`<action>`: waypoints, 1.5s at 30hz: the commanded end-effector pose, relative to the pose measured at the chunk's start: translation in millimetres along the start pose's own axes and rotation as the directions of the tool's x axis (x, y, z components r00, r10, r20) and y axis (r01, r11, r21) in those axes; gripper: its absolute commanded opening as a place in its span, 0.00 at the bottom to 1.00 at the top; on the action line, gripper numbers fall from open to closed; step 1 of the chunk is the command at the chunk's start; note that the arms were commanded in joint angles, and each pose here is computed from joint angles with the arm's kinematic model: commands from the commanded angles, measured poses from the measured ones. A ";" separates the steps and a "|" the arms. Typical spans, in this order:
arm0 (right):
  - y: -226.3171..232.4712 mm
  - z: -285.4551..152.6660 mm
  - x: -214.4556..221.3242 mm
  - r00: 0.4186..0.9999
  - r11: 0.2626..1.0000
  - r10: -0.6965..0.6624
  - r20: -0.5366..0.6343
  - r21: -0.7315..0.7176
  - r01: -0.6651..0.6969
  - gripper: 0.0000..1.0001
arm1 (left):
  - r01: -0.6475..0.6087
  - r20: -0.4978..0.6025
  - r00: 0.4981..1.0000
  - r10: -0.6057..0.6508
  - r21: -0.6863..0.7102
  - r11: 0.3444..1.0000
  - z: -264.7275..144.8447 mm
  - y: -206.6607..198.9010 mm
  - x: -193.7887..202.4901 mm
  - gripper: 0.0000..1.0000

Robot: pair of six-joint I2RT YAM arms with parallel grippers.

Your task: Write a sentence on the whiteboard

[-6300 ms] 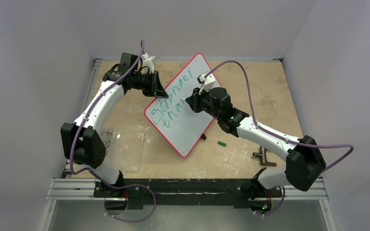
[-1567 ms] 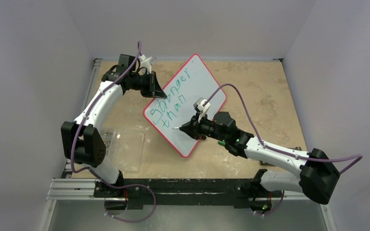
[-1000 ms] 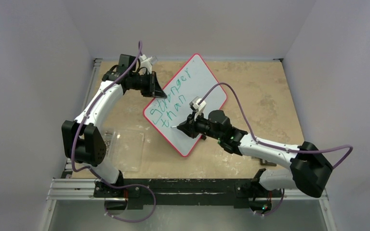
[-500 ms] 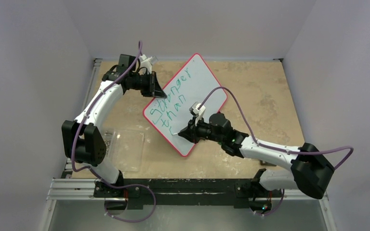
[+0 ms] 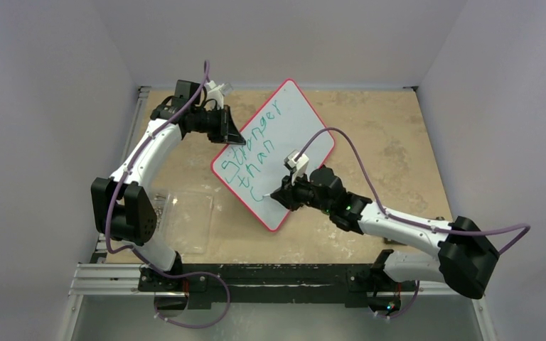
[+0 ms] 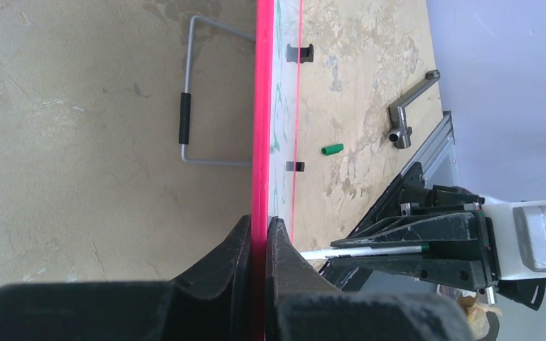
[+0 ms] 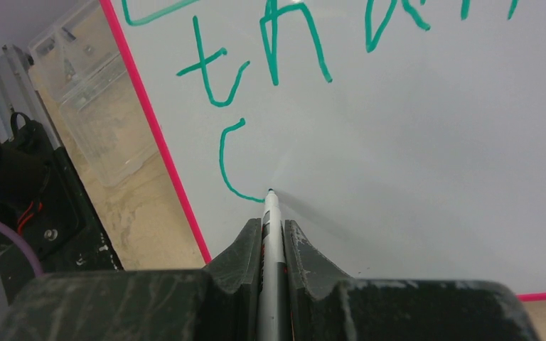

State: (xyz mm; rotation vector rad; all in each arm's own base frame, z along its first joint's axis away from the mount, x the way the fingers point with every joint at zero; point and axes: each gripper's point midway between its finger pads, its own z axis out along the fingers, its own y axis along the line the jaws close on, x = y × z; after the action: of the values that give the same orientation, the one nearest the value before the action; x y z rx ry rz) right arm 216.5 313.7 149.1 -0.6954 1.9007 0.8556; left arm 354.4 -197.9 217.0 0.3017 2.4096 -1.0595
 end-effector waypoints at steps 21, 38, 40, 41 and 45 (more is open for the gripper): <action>4.3 13.5 -98.0 0.982 0.996 -0.071 0.175 0.067 0.060 0.00 | -0.035 0.087 0.995 0.047 -0.141 0.989 -13.1 24.3 -22.4 0.00; -5.6 20.8 -63.3 0.993 0.995 -0.063 0.102 0.081 0.055 0.00 | -0.039 0.094 0.994 0.052 -0.130 0.991 -15.7 19.8 -23.5 0.00; -7.6 18.6 -55.3 0.994 0.995 -0.059 0.088 0.085 0.051 0.00 | -0.039 0.094 0.994 0.051 -0.130 0.991 -15.7 19.8 -23.3 0.00; -8.3 17.4 -51.4 0.995 0.995 -0.057 0.081 0.086 0.050 0.00 | -0.040 0.095 0.994 0.053 -0.130 0.991 -15.8 19.7 -23.6 0.00; -12.1 11.7 -33.9 0.998 0.995 -0.047 0.051 0.092 0.042 0.00 | -0.038 0.094 0.994 0.051 -0.130 0.991 -15.6 19.9 -23.1 0.00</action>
State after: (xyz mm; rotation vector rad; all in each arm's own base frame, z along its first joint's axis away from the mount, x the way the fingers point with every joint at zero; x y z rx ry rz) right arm 250.8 328.6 181.4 -0.6577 1.8423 0.7633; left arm 354.2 -197.9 217.5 0.3022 2.4081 -1.0636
